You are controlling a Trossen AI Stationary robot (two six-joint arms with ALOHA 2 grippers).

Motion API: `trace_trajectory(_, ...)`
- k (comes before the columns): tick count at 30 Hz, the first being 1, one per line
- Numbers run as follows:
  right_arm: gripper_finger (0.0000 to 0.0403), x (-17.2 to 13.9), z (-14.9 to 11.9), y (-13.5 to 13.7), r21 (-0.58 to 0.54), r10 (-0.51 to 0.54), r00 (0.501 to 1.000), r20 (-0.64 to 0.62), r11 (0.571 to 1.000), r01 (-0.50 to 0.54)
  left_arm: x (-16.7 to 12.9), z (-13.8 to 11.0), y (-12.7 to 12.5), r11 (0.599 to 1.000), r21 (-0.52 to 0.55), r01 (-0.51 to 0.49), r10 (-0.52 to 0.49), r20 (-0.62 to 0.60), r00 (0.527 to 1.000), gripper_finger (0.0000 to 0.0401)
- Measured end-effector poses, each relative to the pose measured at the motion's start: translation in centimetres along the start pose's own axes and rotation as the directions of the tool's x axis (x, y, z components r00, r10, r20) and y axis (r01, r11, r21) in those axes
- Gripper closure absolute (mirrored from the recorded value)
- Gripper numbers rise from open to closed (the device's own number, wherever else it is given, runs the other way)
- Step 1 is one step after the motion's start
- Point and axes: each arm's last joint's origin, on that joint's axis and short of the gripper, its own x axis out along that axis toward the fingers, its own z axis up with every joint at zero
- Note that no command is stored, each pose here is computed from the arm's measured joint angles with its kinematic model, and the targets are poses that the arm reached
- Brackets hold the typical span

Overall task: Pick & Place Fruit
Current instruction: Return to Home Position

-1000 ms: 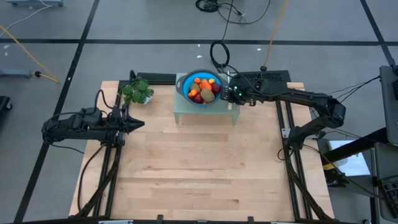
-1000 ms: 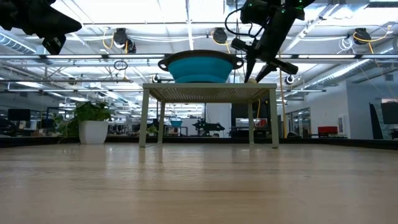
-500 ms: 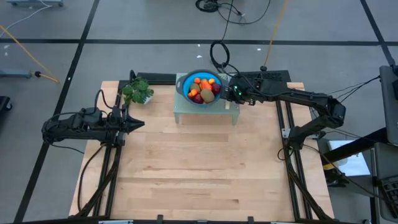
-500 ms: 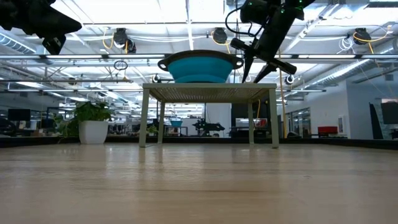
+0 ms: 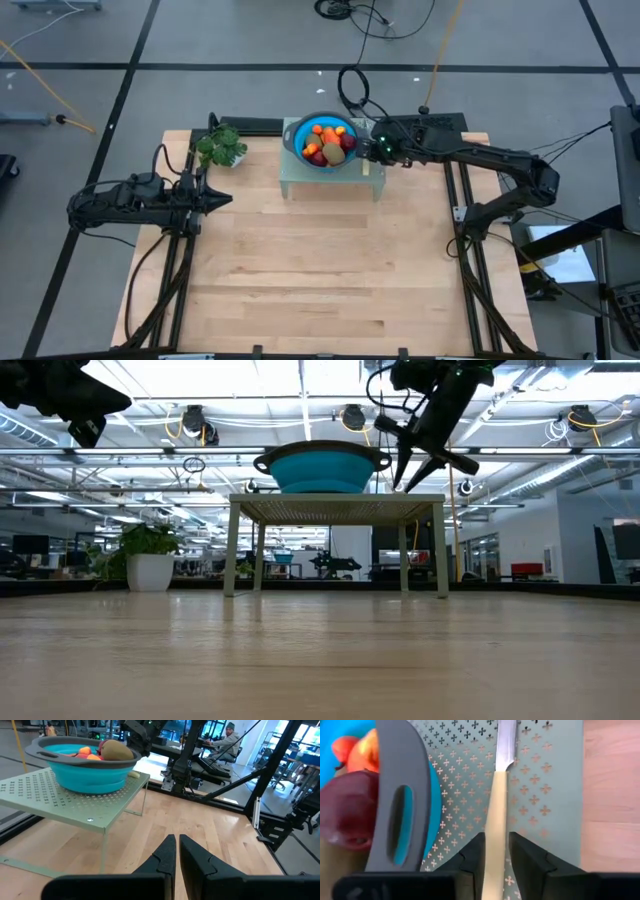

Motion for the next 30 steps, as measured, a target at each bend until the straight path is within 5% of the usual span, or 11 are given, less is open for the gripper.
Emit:
trace_trajectory(12, 0.0395, -4.8, -1.4, 0.0, -0.125, 0.083, 0.994, 0.068, 0.989, -0.074, 0.0, 0.0, 0.0, 1.000, 0.000, 0.000, 0.000, 0.001, 1.000, 0.0380)
trace_trajectory(20, 0.0401, -7.8, -2.6, -0.3, -0.245, 0.130, 0.983, 0.132, 0.965, -0.095, 0.0, 0.0, 0.0, 1.000, -0.015, 0.000, 0.000, 0.001, 1.000, 0.0380)
trace_trajectory(30, 0.0402, -11.1, -4.0, -0.7, -0.544, 0.225, 0.959, 0.173, 0.833, -0.098, 0.0, 0.0, 0.0, 1.000, -0.015, -0.002, 0.002, 0.001, 1.000, 0.0380)
